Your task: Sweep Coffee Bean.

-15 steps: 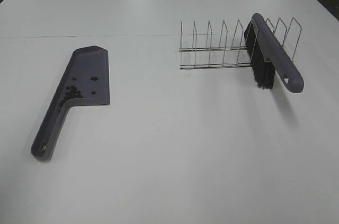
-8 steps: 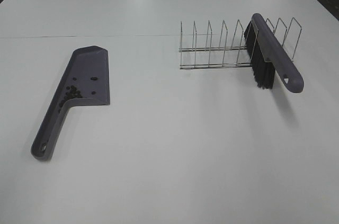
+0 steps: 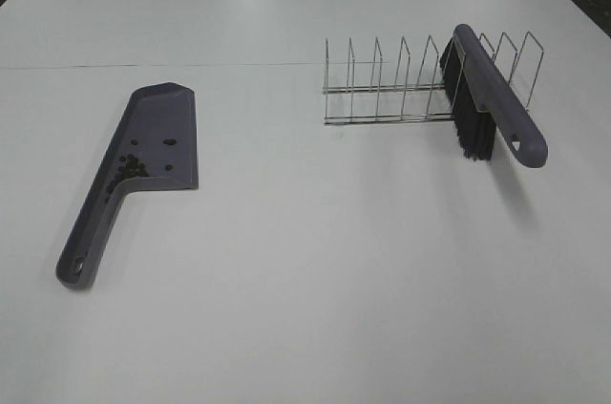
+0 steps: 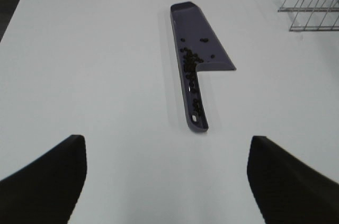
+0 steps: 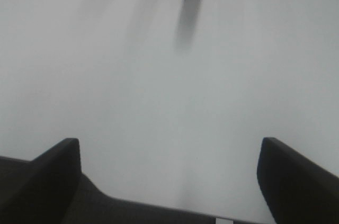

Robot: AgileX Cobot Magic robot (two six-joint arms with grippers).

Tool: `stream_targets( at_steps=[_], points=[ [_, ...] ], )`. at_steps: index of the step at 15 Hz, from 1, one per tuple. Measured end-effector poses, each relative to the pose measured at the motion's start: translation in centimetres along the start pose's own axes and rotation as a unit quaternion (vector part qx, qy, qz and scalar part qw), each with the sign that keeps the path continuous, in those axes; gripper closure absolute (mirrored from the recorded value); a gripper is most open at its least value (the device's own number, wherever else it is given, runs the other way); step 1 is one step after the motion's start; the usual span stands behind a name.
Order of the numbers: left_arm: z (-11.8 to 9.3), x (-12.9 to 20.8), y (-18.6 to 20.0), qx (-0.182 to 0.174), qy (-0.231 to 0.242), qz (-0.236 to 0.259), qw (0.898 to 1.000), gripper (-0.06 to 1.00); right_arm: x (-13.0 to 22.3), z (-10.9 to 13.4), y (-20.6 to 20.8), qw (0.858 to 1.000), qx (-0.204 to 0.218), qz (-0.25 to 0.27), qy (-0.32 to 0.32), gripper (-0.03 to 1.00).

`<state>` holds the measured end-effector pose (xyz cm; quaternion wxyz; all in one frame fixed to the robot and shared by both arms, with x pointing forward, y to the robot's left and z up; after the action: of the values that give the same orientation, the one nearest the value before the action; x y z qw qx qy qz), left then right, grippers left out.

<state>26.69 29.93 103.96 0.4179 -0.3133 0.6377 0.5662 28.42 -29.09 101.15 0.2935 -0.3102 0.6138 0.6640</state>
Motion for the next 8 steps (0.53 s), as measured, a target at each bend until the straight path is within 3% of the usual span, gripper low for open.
stream_targets(
  at_steps=[3,8],
  points=[
    [0.01,0.05,0.18,0.000,0.000,-0.006,1.000,0.19,0.53,0.06,1.38,0.998,-0.002,-0.060,0.003,0.18],
    [0.08,0.05,0.21,-0.002,-0.001,-0.008,1.000,0.19,0.63,0.06,1.48,0.998,-0.003,-0.063,0.003,0.18]
  ],
)
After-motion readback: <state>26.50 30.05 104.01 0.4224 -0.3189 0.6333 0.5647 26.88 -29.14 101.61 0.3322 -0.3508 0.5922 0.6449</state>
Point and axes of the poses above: a point on each arm's last joint axis where the gripper is mounted, y pointing back along that axis away from the gripper, z along the wrist's bending axis when the last joint is at zero, x = y × z, the point moved 4 cm from there along -y, pointing out along that axis toward the gripper, and after that the axes turned 6 degrees about -y, right-handed, at the moved point
